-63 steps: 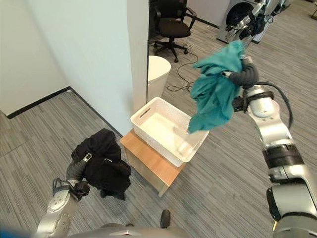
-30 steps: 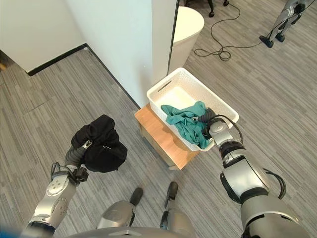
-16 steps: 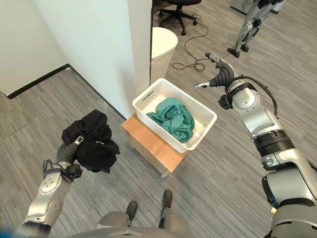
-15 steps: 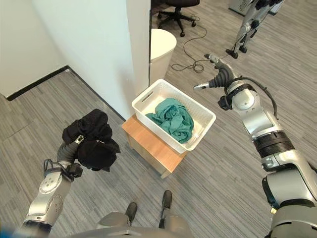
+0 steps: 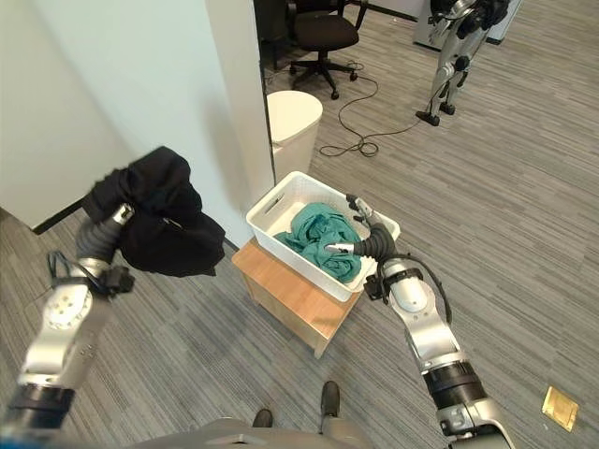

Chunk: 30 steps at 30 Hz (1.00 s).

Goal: Pick up bed clothes into laundry basket.

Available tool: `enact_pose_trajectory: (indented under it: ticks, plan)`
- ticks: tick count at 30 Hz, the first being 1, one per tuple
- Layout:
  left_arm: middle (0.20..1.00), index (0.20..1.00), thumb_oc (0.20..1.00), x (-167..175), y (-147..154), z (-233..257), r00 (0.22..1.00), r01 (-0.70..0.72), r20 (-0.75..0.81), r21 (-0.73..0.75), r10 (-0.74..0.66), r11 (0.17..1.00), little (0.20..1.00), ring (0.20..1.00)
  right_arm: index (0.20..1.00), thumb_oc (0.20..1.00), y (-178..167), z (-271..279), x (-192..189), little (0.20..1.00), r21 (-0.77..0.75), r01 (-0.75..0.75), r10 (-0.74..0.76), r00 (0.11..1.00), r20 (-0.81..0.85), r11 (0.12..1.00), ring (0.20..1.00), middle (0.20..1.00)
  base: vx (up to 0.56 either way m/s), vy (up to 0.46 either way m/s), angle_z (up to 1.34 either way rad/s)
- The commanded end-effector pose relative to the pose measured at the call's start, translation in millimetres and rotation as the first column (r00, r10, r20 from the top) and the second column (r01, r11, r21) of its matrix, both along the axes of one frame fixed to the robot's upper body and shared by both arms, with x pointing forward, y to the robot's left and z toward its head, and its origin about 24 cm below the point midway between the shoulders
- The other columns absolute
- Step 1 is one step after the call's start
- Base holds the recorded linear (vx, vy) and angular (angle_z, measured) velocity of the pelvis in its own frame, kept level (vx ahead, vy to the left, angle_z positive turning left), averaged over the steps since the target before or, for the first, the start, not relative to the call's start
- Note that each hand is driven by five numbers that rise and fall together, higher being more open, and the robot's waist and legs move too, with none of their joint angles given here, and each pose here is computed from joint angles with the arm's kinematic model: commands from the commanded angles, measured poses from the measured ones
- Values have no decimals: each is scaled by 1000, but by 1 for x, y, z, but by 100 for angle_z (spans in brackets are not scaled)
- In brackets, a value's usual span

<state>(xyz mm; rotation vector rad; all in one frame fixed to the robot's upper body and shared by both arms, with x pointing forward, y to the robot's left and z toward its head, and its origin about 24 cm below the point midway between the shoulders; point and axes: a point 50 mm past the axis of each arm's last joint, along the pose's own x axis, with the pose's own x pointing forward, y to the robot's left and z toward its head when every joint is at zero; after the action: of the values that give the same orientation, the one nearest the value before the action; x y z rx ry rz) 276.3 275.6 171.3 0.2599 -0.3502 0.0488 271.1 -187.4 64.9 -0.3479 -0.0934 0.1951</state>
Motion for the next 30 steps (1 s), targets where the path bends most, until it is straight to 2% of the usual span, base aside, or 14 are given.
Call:
enact_pose_trajectory:
  ticks: [1,3,4,7,12,14,15,17,21,25,30]
  plan:
    - [200,200,200,16,-9,54,975,80,200,71,-93,994,200,200,1000,1000,5,33,0,1000,84,-69,54,985,163,994,1000,1000,12,20,-8]
    - [200,200,200,32,-12,66,977,154,130,128,-170,980,200,200,1000,1000,7,31,-6,1000,141,-77,54,985,163,987,1000,1000,1,27,-9]
    - [200,200,200,44,-18,90,975,179,86,252,-206,951,200,200,1000,1000,8,30,-15,1000,176,-97,67,983,169,980,1000,1000,-3,27,-17]
    - [200,200,200,51,-25,103,967,195,109,257,-229,947,200,200,1000,1000,-1,30,-24,1000,209,-69,32,984,173,975,1000,1000,9,28,-22]
    - [200,200,200,68,-45,132,947,231,166,245,-275,942,200,200,1000,1000,-31,36,-38,1000,134,46,-72,978,198,990,1000,1000,32,35,-25]
    - [200,200,200,71,-40,133,953,209,169,228,-250,951,200,200,1000,1000,-31,36,-38,1000,138,48,-75,977,201,989,1000,1000,16,18,-29]
    - [200,200,200,74,-30,136,966,156,170,219,-195,963,200,200,1000,1000,-34,38,-38,1000,137,58,-86,974,210,989,1000,1000,24,34,-28]
    - [200,200,200,84,9,151,986,-55,165,199,21,979,200,200,1000,1000,-40,43,-38,1000,150,77,-110,967,228,986,1000,1000,9,64,-16]
    - [200,200,200,84,29,154,983,-152,134,234,123,960,200,200,1000,1000,-41,33,-41,1000,213,92,-133,973,186,973,1000,1000,-6,46,-39]
    - [200,200,200,85,40,152,979,-198,105,249,177,948,200,200,1000,1000,-43,27,-45,1000,192,110,-140,978,155,975,1000,1000,-7,51,-19]
    - [200,200,200,94,28,139,986,-163,75,273,148,948,200,200,1000,1000,-46,29,-46,1000,192,137,-171,970,172,972,1000,1000,-26,21,-16]
